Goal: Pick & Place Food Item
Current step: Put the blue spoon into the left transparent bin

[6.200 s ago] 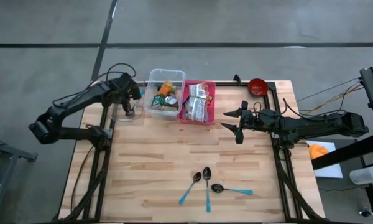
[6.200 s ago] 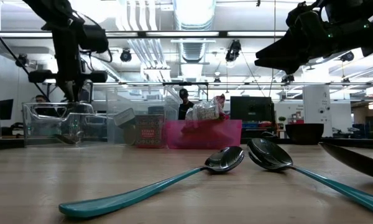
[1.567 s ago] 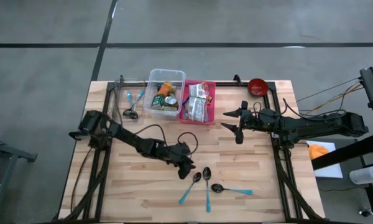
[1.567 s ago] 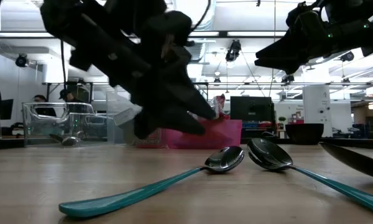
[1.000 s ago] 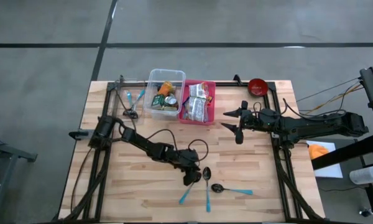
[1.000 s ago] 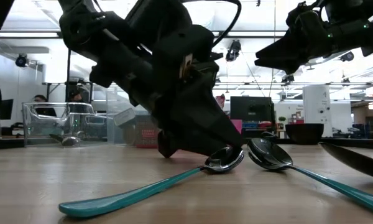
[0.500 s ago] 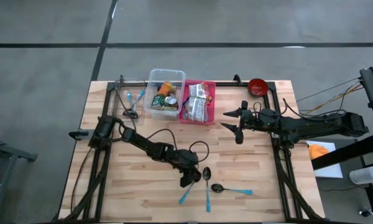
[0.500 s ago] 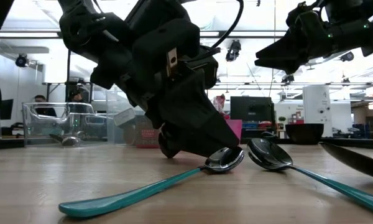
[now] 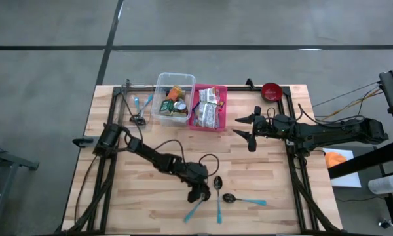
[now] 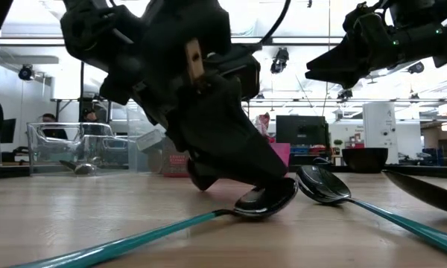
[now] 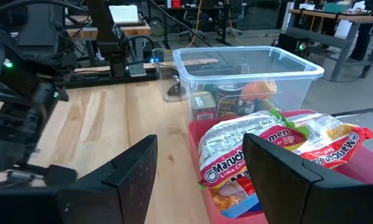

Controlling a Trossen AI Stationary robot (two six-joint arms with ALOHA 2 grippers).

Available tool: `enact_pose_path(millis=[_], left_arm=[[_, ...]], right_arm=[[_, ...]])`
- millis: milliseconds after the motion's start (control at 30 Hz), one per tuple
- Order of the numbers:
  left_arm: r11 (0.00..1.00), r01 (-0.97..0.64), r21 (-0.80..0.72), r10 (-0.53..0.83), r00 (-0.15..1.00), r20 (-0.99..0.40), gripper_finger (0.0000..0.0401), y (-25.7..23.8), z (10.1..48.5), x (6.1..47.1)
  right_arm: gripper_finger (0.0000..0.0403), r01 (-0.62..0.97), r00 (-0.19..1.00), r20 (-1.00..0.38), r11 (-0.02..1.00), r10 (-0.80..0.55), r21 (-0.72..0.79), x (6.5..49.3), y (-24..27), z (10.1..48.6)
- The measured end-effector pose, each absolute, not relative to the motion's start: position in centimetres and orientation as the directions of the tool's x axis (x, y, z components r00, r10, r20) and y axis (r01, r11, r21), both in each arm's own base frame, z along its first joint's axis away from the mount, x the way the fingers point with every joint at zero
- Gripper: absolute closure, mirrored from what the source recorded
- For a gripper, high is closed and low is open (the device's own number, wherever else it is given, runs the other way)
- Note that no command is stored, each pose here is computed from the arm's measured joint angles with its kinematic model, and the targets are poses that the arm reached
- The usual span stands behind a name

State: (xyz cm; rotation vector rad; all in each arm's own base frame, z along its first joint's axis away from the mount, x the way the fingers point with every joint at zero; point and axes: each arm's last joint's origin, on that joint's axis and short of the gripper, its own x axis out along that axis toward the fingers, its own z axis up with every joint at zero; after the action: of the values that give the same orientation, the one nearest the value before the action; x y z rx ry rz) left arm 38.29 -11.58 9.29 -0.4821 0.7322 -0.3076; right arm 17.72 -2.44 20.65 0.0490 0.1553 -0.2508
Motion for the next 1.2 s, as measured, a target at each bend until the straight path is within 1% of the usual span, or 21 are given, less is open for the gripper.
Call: enact_pose_path(millis=[333,733,900,1200], left_arm=[[0.860,0.067,-0.506,-0.397,0.709,-0.582,0.0372,-11.43,9.11,38.23],[0.867,0.046,-0.497,-0.376,0.715,-0.589,0.0376,-11.34,9.07,38.22],[0.867,0.026,-0.498,-0.363,0.719,-0.593,0.0397,-11.29,9.05,38.23],[0.864,-0.002,-0.503,-0.354,0.708,-0.611,0.0399,-11.22,9.00,38.12]], right_arm=[[0.0168,0.251,0.957,-0.159,0.967,-0.244,0.030,17.72,-2.44,20.65],[0.0168,0.251,0.957,-0.159,0.968,-0.243,0.028,17.72,-2.44,20.65],[0.0168,0.251,0.957,-0.159,0.968,-0.243,0.029,17.72,-2.44,20.65],[0.0168,0.251,0.957,-0.159,0.967,-0.244,0.029,17.72,-2.44,20.65]])
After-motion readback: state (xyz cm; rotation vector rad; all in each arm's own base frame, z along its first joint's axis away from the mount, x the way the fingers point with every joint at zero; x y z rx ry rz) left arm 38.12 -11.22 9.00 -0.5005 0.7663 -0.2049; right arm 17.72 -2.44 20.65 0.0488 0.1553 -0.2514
